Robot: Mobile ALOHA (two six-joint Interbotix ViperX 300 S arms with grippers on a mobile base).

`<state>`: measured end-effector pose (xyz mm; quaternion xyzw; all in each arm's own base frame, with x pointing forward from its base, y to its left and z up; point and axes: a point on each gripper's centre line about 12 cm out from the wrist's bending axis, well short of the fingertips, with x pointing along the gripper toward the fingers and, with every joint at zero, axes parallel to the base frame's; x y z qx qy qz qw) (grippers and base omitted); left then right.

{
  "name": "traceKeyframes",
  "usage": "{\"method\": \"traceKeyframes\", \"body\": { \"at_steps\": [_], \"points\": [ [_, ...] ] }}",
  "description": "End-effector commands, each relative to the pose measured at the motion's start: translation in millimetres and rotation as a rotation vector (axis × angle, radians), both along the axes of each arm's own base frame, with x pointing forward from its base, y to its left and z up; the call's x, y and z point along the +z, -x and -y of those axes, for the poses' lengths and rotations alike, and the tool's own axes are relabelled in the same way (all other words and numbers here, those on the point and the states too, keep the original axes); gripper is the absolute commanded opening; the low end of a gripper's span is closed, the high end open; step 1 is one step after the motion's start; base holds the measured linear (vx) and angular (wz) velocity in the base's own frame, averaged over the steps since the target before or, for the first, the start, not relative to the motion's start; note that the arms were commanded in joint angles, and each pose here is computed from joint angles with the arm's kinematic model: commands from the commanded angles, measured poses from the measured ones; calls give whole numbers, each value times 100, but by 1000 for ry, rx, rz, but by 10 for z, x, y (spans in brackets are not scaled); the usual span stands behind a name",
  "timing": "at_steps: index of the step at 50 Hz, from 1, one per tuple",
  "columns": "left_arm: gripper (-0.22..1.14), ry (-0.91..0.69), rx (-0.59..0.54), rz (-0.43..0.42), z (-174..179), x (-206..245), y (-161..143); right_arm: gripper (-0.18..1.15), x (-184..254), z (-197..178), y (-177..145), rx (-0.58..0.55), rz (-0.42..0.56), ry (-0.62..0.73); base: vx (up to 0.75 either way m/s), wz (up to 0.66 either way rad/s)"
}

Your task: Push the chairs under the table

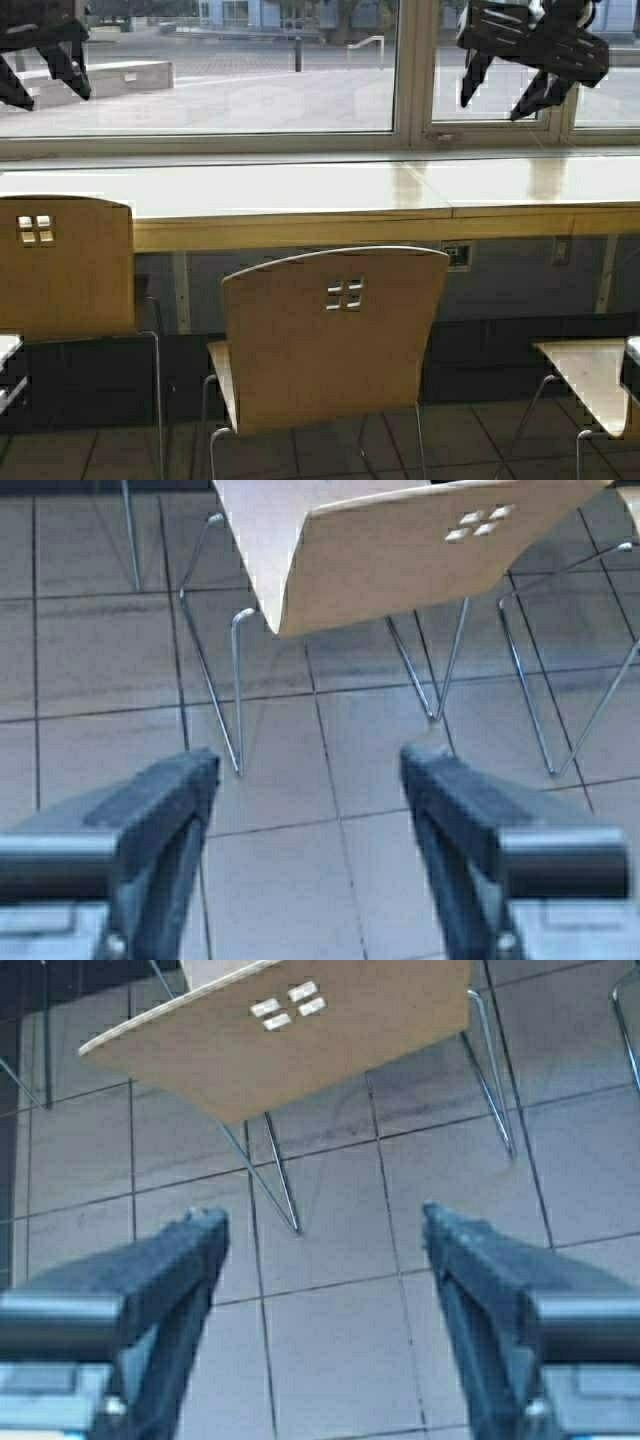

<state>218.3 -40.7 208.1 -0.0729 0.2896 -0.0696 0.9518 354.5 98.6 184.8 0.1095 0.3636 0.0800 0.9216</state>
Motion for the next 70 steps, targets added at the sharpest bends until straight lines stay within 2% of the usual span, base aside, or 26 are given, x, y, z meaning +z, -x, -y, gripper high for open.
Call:
{"method": "traceKeyframes", "body": {
  "at_steps": [1,7,15,20,28,35,41,47,54,70],
  "points": [
    [90,14,10,16,3,58,-54,93,-18,0,-40,-36,-5,-40,18,0],
    [90,86,63,-11,-7,19,-81,93,-221,-18,-94,-126,-70,-130,18,-2],
    [90,383,245,-123,57,-73,-237,93,-547,-71,-210,-283,-192,-281,21,-6],
    [90,481,308,-182,135,-185,-314,93,-684,-146,-237,-327,-240,-328,22,-8],
    [90,591,378,-256,383,-404,-460,93,-704,-281,-300,-363,-262,-396,21,-8],
    [90,698,512,-366,593,-703,-599,93,-714,-297,-362,-451,-278,-488,19,-4],
    [90,706,580,-483,871,-1059,-718,93,-740,-293,-455,-498,-266,-519,19,1],
    [90,702,641,-570,1152,-1409,-793,93,-879,-313,-510,-534,-298,-537,19,2],
    [90,729,759,-585,1309,-1699,-875,93,-1020,-329,-537,-565,-333,-550,18,1],
    [90,794,1016,-597,1246,-2072,-843,93,-1194,-600,-657,-522,-362,-542,15,0]
  ]
}}
